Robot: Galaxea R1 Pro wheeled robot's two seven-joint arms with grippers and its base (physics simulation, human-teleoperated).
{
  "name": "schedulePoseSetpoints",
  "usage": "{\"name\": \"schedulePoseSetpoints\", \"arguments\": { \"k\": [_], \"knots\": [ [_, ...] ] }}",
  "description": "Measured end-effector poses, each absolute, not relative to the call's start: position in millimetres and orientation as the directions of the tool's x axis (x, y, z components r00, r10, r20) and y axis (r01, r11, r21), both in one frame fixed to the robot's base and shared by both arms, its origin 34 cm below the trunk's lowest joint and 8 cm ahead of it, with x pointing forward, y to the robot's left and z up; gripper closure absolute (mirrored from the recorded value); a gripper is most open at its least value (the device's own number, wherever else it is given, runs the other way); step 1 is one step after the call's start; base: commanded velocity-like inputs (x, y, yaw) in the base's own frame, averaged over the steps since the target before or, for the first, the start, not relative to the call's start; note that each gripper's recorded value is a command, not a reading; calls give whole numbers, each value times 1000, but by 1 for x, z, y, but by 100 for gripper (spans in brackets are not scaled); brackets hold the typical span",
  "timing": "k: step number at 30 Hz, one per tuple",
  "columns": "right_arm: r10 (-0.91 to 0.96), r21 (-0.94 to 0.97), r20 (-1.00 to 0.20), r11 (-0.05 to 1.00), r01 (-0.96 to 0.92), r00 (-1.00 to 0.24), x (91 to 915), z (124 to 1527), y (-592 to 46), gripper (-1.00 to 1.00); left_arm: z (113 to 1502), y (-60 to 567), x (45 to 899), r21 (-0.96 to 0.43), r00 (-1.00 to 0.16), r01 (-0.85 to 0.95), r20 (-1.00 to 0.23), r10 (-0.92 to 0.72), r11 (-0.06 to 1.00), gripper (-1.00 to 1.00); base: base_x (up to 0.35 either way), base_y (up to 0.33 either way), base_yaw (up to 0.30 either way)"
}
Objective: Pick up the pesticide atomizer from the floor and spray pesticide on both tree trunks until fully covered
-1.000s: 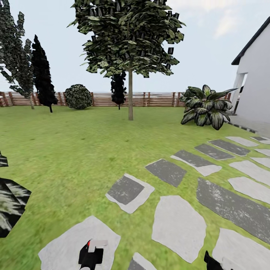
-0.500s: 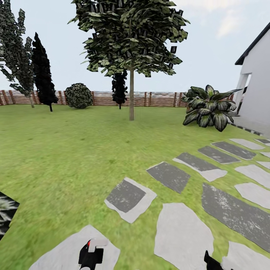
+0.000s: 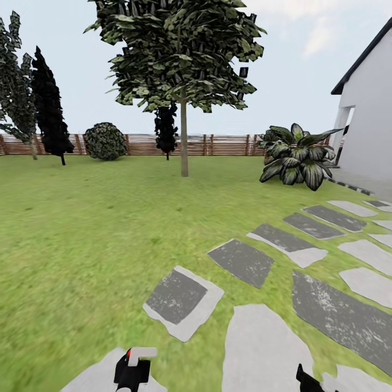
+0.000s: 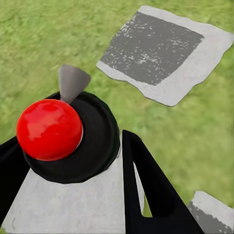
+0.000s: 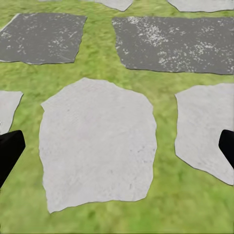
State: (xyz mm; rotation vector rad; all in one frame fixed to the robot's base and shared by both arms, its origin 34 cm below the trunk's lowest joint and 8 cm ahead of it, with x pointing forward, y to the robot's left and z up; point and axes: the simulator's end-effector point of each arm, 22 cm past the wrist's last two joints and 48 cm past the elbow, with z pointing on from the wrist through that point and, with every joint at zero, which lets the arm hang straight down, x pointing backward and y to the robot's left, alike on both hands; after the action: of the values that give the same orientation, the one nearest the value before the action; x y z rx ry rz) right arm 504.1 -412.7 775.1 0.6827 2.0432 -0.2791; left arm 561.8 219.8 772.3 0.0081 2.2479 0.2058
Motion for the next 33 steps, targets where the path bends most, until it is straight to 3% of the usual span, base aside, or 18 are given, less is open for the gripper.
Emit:
{"name": "schedulePoseSetpoints", "arguments": {
  "k": [33],
  "knots": [
    [362, 69, -837, 814, 577, -410, 502, 774, -414, -100, 772, 220, 562, 151, -634, -65, -770, 76, 986, 100, 340, 0, -1]
  ]
}}
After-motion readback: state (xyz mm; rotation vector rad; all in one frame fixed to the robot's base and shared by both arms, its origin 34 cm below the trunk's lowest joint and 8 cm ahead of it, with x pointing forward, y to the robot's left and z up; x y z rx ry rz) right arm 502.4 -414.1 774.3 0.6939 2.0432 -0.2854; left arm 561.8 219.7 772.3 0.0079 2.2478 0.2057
